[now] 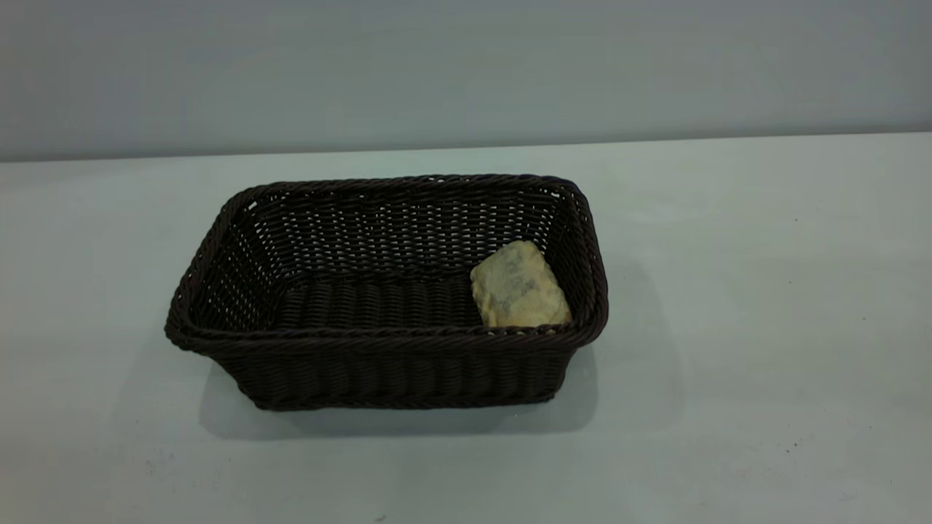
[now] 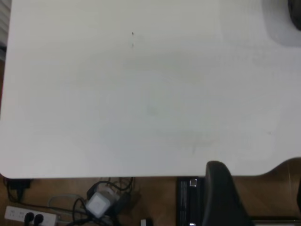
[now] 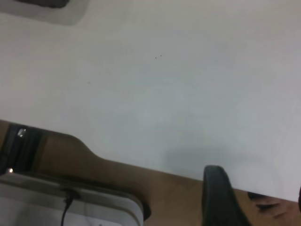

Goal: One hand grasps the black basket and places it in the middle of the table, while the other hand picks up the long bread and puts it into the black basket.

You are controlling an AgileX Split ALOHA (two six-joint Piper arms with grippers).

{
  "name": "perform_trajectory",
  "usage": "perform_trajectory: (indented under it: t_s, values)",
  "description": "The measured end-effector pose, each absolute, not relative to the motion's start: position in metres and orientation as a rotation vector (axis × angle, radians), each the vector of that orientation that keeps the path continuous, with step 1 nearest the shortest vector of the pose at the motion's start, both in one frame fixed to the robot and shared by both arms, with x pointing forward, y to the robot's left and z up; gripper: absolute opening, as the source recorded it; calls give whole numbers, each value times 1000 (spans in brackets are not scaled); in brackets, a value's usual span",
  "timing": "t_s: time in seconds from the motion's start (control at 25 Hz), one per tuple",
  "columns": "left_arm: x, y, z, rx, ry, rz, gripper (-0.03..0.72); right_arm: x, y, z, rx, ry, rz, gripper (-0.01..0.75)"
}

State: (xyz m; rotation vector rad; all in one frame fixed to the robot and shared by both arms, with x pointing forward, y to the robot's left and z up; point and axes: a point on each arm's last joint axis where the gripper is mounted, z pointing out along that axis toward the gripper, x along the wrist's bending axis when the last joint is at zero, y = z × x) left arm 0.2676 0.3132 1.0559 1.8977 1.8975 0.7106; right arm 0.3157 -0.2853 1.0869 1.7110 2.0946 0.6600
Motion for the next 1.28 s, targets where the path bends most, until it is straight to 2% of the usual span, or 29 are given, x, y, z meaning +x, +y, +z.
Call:
perform_trajectory:
  t_s: [0.16, 0.48, 1.28]
  values:
    - [261, 314, 1040, 1888, 1905, 700, 459, 300, -287, 1070, 1698, 2088, 646, 382]
    - [257, 305, 1039, 1807, 1843, 622, 459, 287, -289, 1037, 1668, 2037, 690, 382]
    - [255, 304, 1036, 1808, 1842, 602, 459, 284, -289, 1034, 1699, 2009, 709, 382]
